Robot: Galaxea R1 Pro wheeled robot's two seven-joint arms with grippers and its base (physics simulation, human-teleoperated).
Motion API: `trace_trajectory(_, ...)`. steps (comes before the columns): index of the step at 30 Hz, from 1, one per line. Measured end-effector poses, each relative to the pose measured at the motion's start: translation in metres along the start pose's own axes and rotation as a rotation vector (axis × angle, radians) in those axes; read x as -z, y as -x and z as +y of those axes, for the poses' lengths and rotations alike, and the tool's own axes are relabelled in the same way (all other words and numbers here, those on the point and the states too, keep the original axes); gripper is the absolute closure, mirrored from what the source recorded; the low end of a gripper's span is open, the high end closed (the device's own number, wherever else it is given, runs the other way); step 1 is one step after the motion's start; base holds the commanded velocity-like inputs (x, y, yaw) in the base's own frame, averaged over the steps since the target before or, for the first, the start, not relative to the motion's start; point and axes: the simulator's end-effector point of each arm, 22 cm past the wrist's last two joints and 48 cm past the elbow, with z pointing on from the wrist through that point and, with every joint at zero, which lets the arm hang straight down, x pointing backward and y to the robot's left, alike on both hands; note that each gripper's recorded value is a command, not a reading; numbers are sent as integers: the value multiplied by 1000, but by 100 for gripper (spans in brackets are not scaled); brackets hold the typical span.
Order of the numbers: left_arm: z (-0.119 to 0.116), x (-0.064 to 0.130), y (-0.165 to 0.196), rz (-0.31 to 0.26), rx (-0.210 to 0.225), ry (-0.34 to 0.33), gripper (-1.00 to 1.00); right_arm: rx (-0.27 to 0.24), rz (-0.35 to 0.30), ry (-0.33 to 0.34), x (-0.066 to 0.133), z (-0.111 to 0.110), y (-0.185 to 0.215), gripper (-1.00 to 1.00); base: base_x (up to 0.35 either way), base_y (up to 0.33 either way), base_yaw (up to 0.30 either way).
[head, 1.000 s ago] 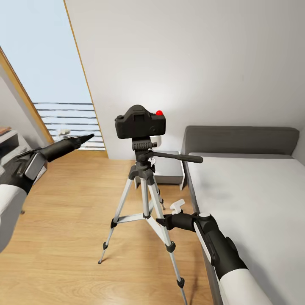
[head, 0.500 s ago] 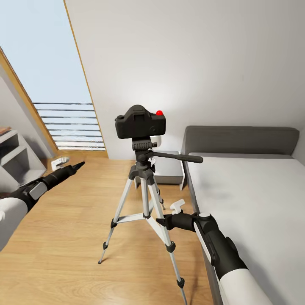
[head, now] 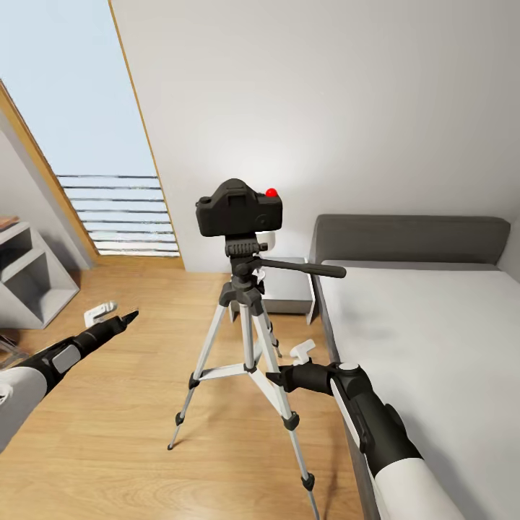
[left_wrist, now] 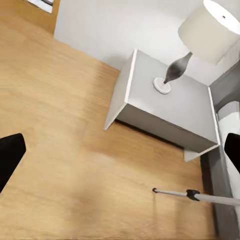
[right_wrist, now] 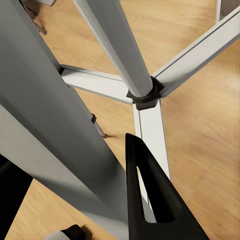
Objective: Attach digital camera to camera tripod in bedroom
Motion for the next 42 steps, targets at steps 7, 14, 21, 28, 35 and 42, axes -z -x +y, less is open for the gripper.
trace_trajectory(7,72,21,-74,98,14,290,-100,0,0,0,0,0,0,100,0,0,0)
trace_trajectory(14,87,48,-177,237,22,389,-100,0,0,0,0,0,0,100,0,0,0)
trace_trajectory(21,105,85,-252,354,22,477,-100,-1,0,-1,0,0,0,100,0,0,0)
trace_trajectory(28,159,177,-344,537,-13,723,-100,-1,0,-1,0,0,0,100,0,0,0)
trace_trajectory(35,163,255,-430,737,-8,779,-100,-1,0,-1,0,0,0,100,0,0,0)
trace_trajectory(42,161,319,-487,866,-9,803,-100,-1,0,-1,0,0,0,100,0,0,0)
